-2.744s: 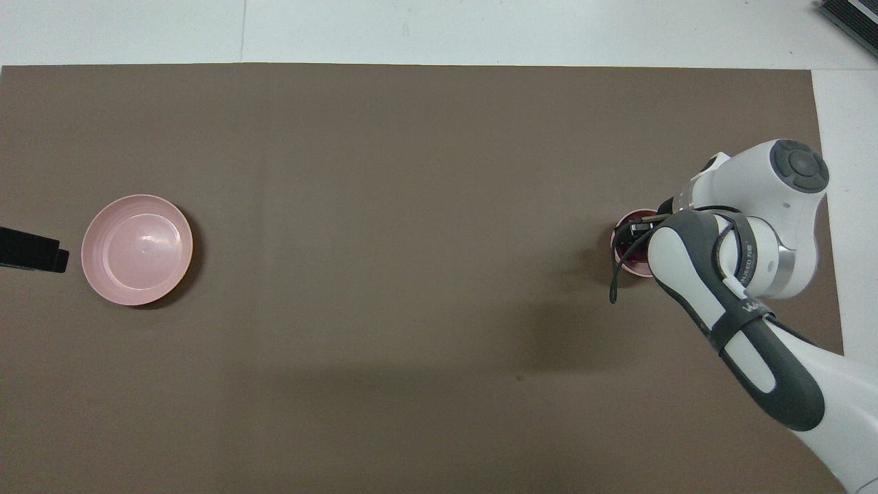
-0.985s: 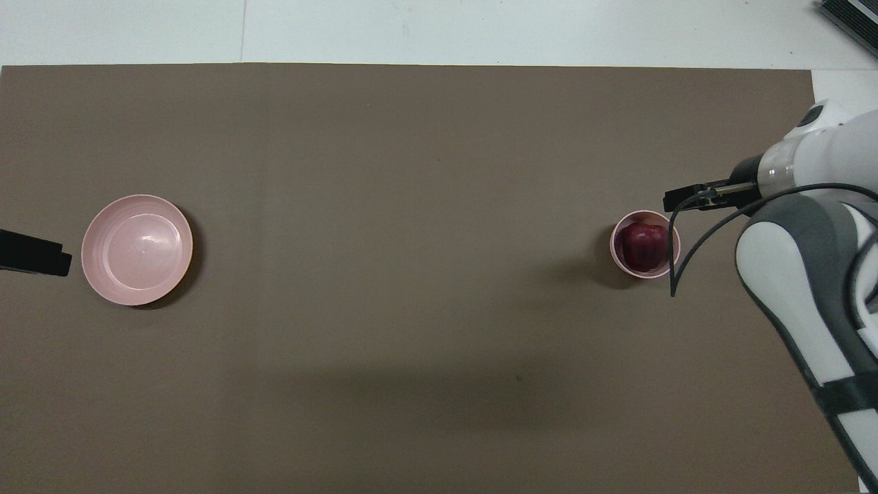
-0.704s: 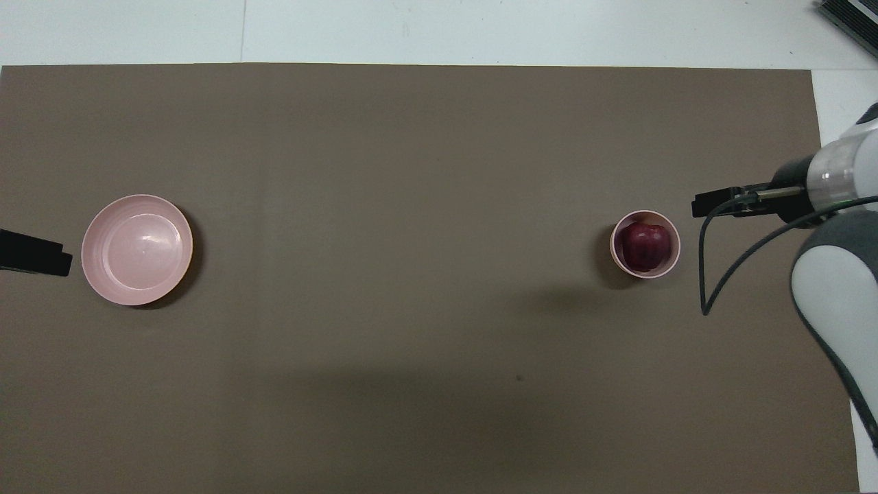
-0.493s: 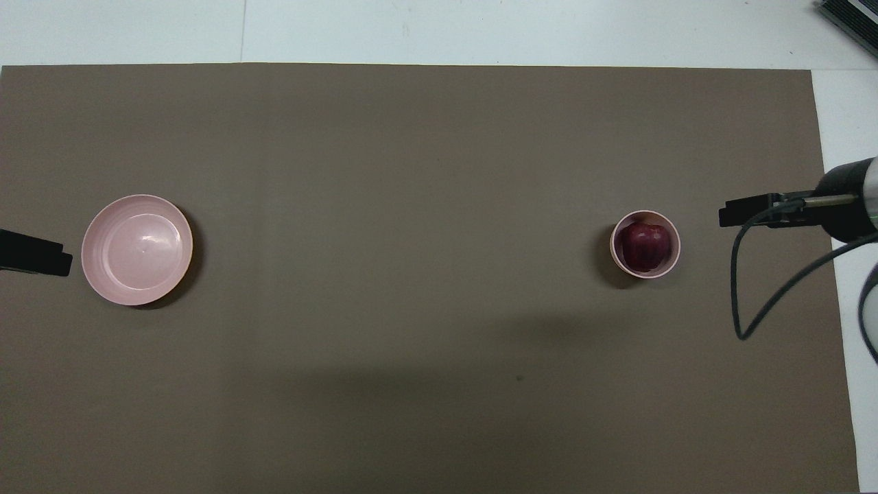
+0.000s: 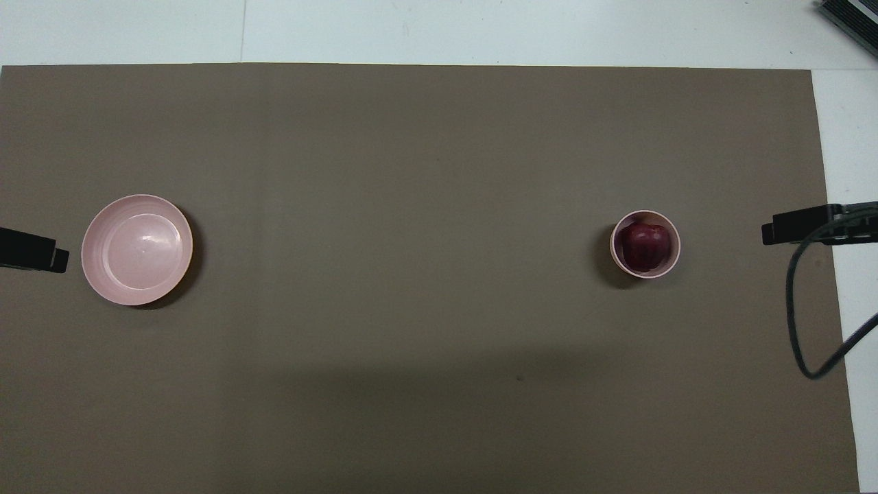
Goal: Move apple from plate to bowl
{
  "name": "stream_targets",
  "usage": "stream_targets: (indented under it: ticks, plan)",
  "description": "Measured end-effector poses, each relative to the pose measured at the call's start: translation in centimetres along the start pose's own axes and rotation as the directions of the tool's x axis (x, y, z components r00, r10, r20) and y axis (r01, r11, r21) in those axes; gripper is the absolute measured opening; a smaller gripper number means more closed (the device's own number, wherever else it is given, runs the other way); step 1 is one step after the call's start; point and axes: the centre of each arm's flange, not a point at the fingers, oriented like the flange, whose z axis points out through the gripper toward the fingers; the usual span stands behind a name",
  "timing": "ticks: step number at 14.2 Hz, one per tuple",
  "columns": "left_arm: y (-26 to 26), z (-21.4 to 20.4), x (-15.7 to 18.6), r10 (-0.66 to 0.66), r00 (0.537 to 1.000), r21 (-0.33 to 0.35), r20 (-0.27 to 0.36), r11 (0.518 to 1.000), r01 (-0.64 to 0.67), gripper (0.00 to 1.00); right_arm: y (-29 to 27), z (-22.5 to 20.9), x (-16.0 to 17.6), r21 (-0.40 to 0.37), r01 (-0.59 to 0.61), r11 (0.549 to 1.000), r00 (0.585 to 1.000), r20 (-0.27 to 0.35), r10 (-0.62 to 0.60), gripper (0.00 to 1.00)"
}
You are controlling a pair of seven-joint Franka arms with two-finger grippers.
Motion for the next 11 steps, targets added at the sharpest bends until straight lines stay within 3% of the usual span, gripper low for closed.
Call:
stream_targets:
  ticks: [11]
  plan:
    - [-0.2, 0.1, -0.2, 0.022, 1.0, 0.027, 0.016, 0.999, -0.022, 1.0, 1.3, 0.1, -0.5, -0.004, -0.024, 1.0, 0.999, 0.027, 0.024, 1.0]
